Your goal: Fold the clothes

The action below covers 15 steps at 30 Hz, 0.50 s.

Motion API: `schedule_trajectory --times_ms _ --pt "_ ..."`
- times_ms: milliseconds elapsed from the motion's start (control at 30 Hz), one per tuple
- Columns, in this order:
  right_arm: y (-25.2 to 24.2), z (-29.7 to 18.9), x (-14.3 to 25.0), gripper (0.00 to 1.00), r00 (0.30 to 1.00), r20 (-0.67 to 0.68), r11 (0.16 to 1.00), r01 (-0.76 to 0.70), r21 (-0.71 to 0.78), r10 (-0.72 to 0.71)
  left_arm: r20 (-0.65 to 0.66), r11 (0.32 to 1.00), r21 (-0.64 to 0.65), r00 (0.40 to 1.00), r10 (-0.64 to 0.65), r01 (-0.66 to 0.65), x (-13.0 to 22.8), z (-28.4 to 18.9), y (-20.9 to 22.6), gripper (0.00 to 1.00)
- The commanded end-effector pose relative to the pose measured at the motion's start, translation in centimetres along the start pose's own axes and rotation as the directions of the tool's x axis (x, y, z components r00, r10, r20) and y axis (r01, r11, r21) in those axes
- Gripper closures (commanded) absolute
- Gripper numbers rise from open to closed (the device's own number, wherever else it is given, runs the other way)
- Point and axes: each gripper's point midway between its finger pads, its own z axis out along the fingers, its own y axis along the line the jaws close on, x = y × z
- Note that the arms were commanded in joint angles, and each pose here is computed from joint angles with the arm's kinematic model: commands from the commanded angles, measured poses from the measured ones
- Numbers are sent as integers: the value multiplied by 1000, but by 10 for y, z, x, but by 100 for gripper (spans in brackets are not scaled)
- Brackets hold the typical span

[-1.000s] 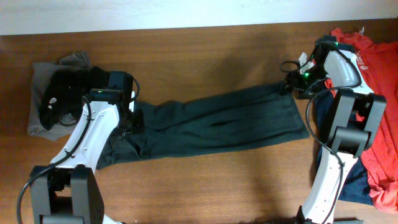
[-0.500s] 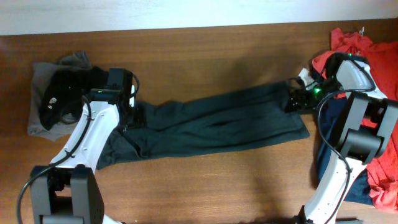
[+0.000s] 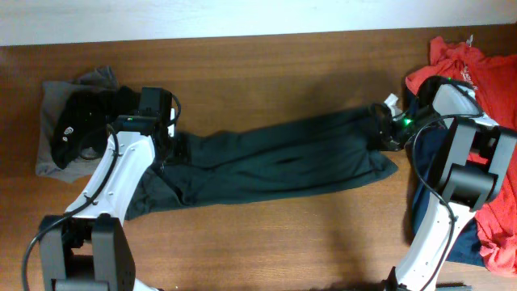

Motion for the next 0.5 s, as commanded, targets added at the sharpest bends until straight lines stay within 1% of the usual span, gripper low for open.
schedule_trajectory --times_ms 0,33,133,200,267,367,467 --pt "-37 -30 -6 96 980 52 972 -196 131 190 12 1000 12 1000 -6 6 -3 -5 -1 31" --pt "-41 -49 -10 96 969 93 958 -241 154 229 11 1000 12 1000 -6 6 -3 -7 0 31" --pt "-49 -91 -13 96 946 184 930 -303 210 267 12 1000 10 1000 -14 14 -4 -15 3 31" --pt "-44 -116 -16 96 939 235 928 -303 217 252 24 1000 9 999 -28 28 -8 -23 8 31" --pt "-28 -137 -18 96 937 275 933 -281 225 216 59 998 8 997 -58 57 -18 -36 18 30" --pt "-4 -135 -14 96 957 243 948 -218 233 161 103 996 21 990 -91 89 -29 -51 27 29" --pt "28 -118 -16 96 975 191 964 -155 216 114 134 990 80 983 -125 115 -38 -63 29 28"
